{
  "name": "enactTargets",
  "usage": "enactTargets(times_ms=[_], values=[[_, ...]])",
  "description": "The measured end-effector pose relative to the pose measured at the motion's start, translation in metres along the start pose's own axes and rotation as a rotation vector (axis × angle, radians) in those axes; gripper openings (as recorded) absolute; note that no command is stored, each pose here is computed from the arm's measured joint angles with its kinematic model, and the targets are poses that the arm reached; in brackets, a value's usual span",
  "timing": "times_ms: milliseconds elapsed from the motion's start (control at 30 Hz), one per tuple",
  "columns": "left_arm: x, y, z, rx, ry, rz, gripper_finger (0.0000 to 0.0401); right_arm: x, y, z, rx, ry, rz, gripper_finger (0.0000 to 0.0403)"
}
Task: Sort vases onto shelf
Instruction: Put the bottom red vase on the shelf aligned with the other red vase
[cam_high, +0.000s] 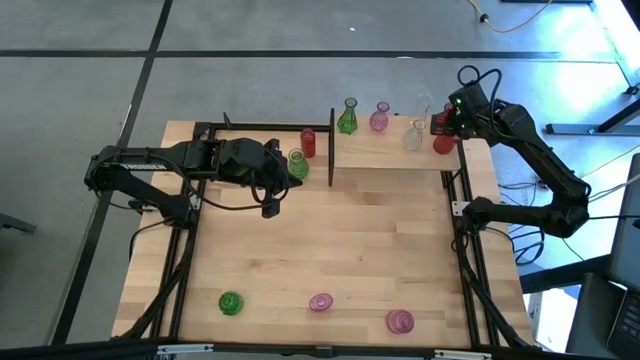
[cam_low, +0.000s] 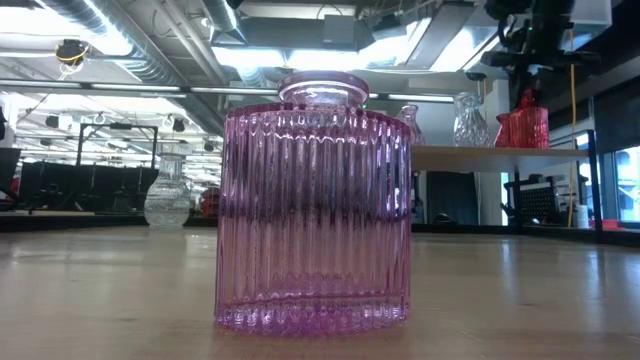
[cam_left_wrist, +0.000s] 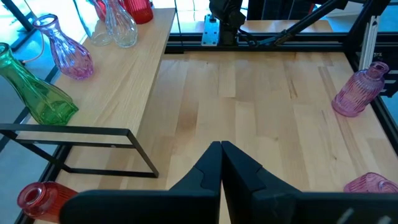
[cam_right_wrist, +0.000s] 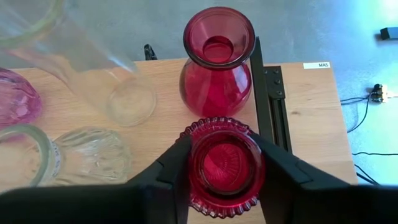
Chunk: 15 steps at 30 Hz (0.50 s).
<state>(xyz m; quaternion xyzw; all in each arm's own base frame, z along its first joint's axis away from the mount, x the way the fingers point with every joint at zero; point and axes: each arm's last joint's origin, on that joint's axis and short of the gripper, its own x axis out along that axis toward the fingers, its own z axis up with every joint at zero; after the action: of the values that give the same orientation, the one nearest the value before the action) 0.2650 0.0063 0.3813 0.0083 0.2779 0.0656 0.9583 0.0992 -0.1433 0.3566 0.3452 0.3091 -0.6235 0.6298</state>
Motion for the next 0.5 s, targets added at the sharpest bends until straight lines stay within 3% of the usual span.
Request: enactTargets(times_ms=[500], values=[[0.0, 0.0, 0.0, 0.0, 0.0, 0.0, 0.0, -0.0005, 0.0006, 0.0017, 0.007, -0.028, 0.002, 0.02]])
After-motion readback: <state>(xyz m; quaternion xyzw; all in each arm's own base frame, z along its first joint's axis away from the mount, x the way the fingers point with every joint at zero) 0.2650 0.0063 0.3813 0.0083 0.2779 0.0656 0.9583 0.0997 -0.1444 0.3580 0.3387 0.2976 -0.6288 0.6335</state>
